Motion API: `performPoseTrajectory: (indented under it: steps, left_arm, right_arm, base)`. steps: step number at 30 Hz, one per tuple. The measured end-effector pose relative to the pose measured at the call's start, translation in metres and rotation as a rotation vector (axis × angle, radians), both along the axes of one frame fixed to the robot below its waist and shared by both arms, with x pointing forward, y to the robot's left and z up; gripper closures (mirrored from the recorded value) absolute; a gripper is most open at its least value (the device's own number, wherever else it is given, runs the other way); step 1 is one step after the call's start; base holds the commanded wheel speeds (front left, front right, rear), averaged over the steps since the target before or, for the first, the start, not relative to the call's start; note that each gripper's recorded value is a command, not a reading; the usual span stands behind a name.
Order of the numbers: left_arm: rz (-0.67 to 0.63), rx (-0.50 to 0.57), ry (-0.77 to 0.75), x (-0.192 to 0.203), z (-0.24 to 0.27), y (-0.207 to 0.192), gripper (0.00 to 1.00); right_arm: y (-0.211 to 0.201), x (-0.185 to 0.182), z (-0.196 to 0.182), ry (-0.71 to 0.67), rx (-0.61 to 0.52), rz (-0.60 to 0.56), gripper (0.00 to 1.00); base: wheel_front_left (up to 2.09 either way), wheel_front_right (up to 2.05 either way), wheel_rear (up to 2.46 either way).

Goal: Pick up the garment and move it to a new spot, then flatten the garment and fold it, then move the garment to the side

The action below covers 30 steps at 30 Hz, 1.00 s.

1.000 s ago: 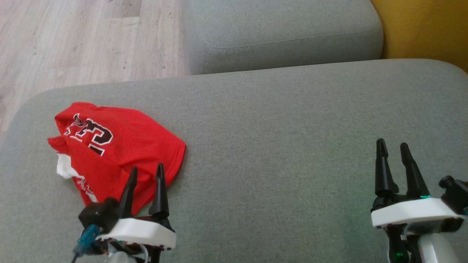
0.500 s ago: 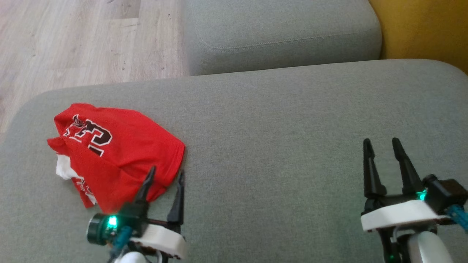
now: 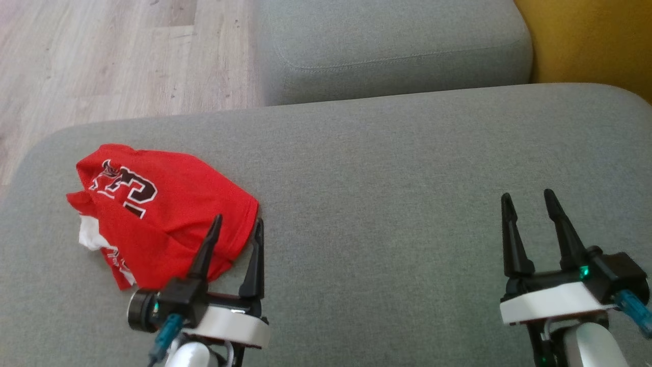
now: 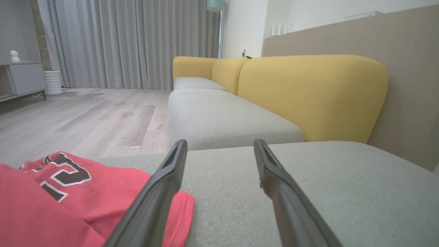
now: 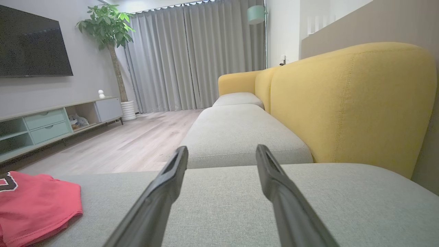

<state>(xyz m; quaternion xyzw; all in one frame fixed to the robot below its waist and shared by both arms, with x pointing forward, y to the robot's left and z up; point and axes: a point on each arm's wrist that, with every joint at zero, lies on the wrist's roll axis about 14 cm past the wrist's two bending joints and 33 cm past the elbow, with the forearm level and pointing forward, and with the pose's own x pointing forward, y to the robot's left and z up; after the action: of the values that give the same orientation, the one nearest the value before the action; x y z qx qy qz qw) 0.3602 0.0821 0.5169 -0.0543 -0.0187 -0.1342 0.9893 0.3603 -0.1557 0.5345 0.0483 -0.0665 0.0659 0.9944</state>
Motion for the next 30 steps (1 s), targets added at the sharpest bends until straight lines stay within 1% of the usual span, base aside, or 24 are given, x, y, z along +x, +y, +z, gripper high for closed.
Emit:
performPoseTrajectory:
  steps: [3,8,13,19,30]
  left_arm:
    - [-0.004,-0.046,-0.004,-0.001,0.003,0.001,0.0]
    - [-0.01,-0.07,0.019,-0.01,-0.006,0.002,0.0]
    - [-0.036,-0.028,0.028,-0.015,-0.017,-0.001,0.0]
    - [-0.056,0.01,0.015,-0.019,-0.021,-0.006,0.0]
    - [-0.069,0.017,0.037,-0.02,-0.028,-0.008,0.0]
  right_arm:
    - [-0.002,-0.001,0.001,-0.006,0.026,-0.007,0.0]
    - [-0.007,-0.006,-0.01,0.021,0.079,-0.022,0.0]
    - [-0.003,-0.009,-0.023,0.055,0.079,-0.011,0.0]
    - [0.004,-0.01,-0.023,0.043,0.036,0.009,0.0]
    - [0.005,-0.011,-0.026,0.051,0.034,0.01,0.0]
  base:
    - [0.0,0.0,0.0]
    - [0.0,0.0,0.0]
    - [0.0,0.0,0.0]
    - [0.0,0.0,0.0]
    - [0.0,0.0,0.0]
